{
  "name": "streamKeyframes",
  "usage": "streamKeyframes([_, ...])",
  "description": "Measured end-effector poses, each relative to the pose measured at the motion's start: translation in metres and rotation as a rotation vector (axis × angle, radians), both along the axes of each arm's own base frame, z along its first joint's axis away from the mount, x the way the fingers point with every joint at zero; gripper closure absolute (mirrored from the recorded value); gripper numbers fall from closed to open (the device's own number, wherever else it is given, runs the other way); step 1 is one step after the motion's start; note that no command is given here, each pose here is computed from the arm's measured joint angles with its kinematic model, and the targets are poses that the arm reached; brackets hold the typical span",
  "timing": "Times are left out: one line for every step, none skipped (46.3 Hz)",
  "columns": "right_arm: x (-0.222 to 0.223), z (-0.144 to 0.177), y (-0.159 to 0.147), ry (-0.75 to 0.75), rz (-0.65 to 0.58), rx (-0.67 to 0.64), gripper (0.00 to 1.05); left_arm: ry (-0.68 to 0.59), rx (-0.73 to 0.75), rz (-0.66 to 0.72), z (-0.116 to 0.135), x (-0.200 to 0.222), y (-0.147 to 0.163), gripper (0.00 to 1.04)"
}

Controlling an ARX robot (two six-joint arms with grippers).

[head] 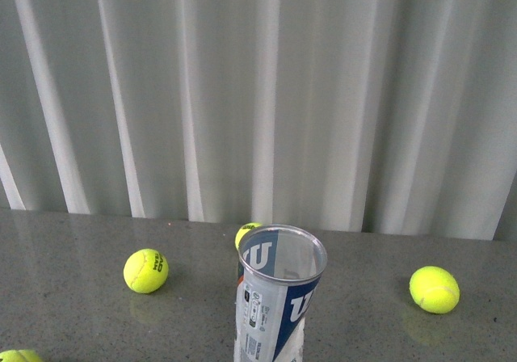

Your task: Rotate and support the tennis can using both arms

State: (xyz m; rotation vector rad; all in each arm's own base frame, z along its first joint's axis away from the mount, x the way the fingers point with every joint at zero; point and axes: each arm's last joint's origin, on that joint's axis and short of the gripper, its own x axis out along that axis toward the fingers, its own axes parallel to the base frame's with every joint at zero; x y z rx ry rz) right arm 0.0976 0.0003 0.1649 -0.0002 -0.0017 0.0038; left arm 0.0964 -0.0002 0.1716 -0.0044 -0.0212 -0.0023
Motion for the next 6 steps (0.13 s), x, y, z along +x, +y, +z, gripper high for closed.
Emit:
streamKeyframes([0.0,0.0,0.0,0.0,0.0,0.0,0.07,0.0,0.0,0.0,0.0,0.0,0.0,0.07])
streamKeyframes([0.0,0.0,0.0,0.0,0.0,0.0,0.07,0.0,0.0,0.0,0.0,0.0,0.0,0.07])
streamKeyframes([0.0,0.0,0.0,0.0,0.0,0.0,0.07,0.0,0.0,0.0,0.0,0.0,0.0,0.07])
streamKeyframes([0.0,0.0,0.0,0.0,0.0,0.0,0.07,0.0,0.0,0.0,0.0,0.0,0.0,0.07])
streamKeyframes([0.0,0.0,0.0,0.0,0.0,0.0,0.07,0.0,0.0,0.0,0.0,0.0,0.0,0.07])
streamKeyframes([0.0,0.0,0.0,0.0,0.0,0.0,0.07,0.0,0.0,0.0,0.0,0.0,0.0,0.07])
